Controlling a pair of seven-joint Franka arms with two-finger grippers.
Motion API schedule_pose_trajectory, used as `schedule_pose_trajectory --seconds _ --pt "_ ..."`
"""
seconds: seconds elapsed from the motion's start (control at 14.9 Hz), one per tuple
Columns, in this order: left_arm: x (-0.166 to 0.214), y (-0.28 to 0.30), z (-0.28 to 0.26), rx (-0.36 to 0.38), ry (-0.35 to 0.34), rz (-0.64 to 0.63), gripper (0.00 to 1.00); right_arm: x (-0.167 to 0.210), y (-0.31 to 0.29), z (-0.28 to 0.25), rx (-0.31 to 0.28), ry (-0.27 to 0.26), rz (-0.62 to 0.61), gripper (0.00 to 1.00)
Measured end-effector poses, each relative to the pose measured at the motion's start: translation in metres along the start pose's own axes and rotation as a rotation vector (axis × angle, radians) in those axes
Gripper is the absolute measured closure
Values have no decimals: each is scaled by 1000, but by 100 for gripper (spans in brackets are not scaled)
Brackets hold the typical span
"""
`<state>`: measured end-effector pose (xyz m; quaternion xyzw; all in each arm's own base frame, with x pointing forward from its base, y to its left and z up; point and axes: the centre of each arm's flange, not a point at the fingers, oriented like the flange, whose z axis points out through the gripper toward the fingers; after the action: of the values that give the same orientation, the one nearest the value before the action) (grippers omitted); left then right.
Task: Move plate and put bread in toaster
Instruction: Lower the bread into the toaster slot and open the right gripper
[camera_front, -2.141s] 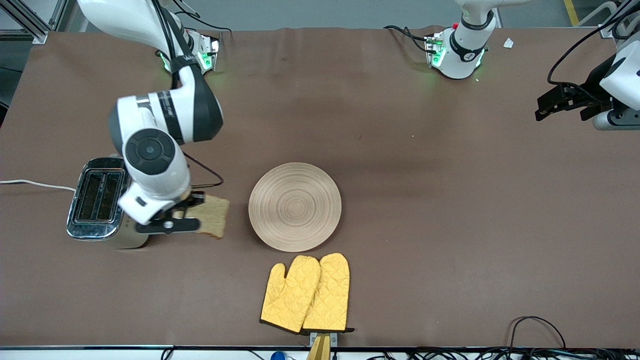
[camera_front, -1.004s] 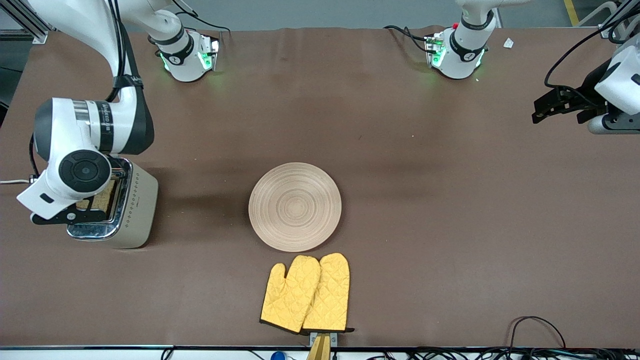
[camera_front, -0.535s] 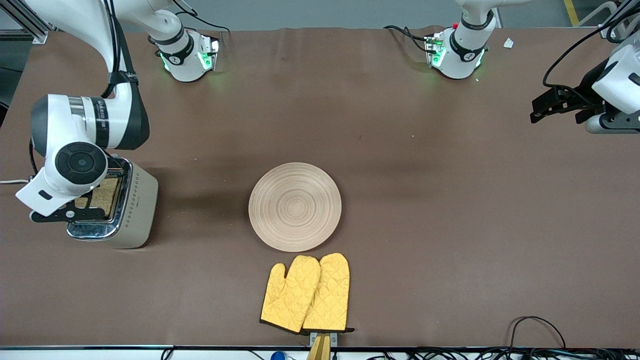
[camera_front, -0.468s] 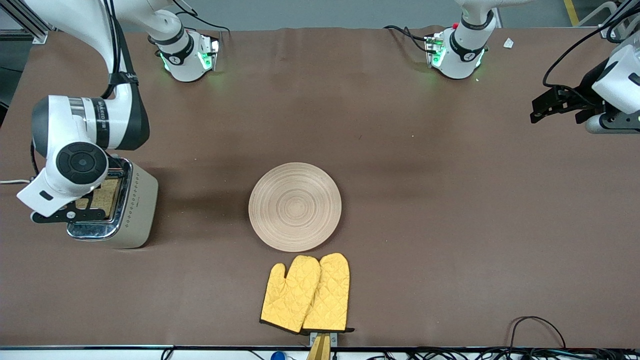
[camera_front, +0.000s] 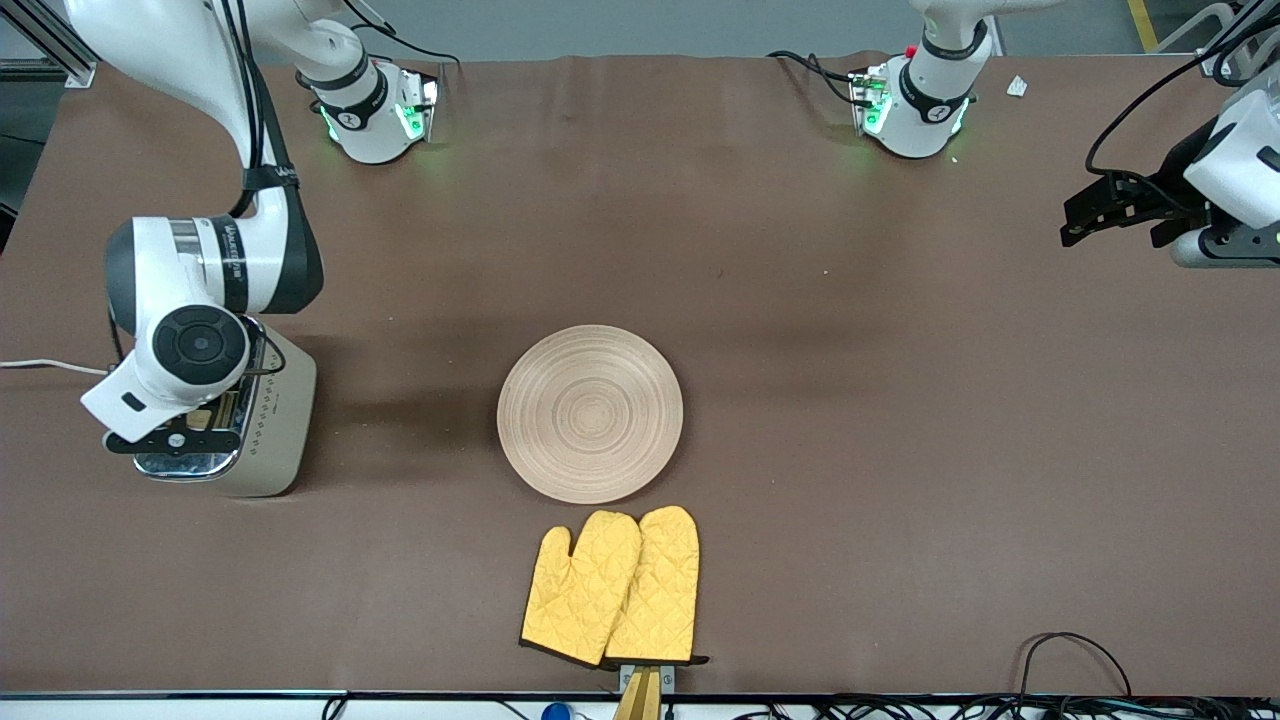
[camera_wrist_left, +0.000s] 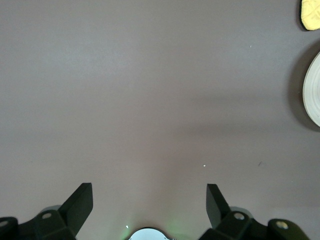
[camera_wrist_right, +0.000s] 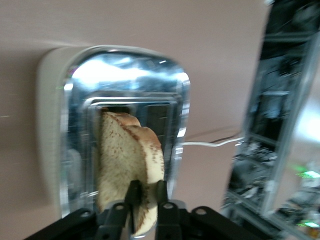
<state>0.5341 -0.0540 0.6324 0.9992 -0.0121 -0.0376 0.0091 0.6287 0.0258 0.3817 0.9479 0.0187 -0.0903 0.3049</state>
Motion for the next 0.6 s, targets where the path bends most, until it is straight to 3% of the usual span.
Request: schedule_pose_trajectory --seconds 0.33,0.47,0.54,0.6 --pt "1 -1 -1 -1 2 -1 0 3 16 -37 183 9 89 30" --pt "1 -1 -5 -1 12 -1 0 -2 36 -71 221 11 121 7" --pt "1 -1 -6 -2 15 -2 0 -6 46 -90 239 15 135 0" --pt "2 -1 -7 -2 16 -2 0 -11 55 -109 267 18 147 0"
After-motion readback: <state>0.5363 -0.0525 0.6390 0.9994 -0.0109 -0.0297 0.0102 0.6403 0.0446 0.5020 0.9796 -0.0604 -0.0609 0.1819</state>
